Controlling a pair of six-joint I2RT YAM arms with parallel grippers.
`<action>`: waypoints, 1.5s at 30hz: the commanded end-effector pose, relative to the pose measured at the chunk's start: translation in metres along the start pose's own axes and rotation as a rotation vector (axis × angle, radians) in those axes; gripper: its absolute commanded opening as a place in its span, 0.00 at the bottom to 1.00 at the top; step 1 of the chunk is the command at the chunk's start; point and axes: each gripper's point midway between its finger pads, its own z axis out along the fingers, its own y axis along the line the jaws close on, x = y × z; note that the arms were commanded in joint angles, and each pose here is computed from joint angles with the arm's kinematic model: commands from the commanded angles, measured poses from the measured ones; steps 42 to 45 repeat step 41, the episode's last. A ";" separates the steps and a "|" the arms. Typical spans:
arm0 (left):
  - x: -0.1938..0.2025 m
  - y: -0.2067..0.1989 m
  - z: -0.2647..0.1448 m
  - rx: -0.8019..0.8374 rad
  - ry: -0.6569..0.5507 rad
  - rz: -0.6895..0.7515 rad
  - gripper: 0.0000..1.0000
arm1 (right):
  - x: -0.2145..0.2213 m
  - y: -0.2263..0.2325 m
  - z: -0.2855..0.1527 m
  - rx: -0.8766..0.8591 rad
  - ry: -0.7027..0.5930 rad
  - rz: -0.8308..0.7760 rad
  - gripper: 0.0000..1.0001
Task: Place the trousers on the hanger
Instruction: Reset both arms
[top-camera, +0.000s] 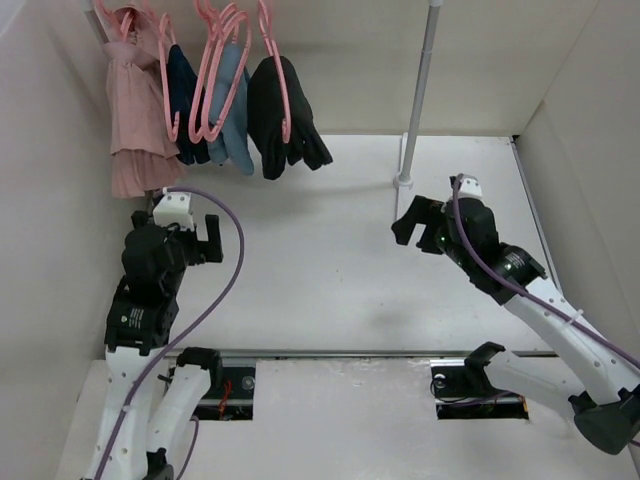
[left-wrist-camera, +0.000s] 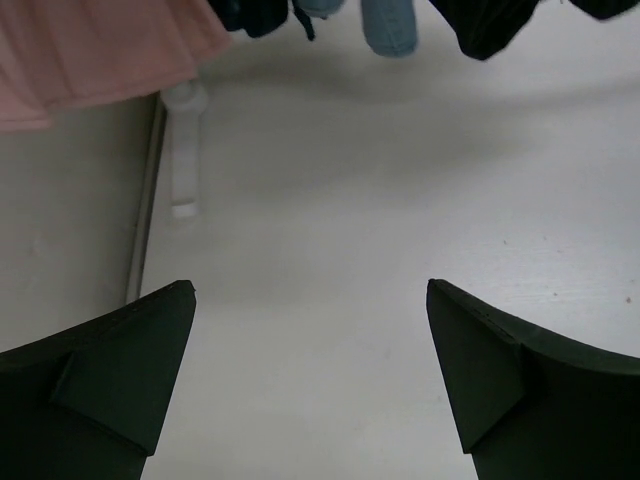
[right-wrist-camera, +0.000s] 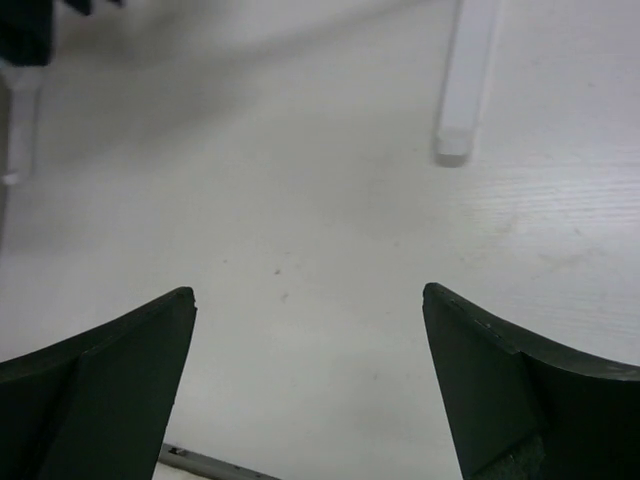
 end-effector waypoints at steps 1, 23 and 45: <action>-0.023 0.025 -0.009 -0.102 -0.102 -0.007 1.00 | -0.018 -0.028 -0.011 0.081 -0.111 0.020 1.00; 0.032 0.062 0.028 -0.357 -0.030 -0.299 1.00 | -0.011 -0.058 -0.031 0.118 -0.181 0.088 1.00; 0.032 0.058 0.026 -0.313 -0.029 -0.235 1.00 | -0.010 -0.055 -0.028 0.109 -0.161 0.076 1.00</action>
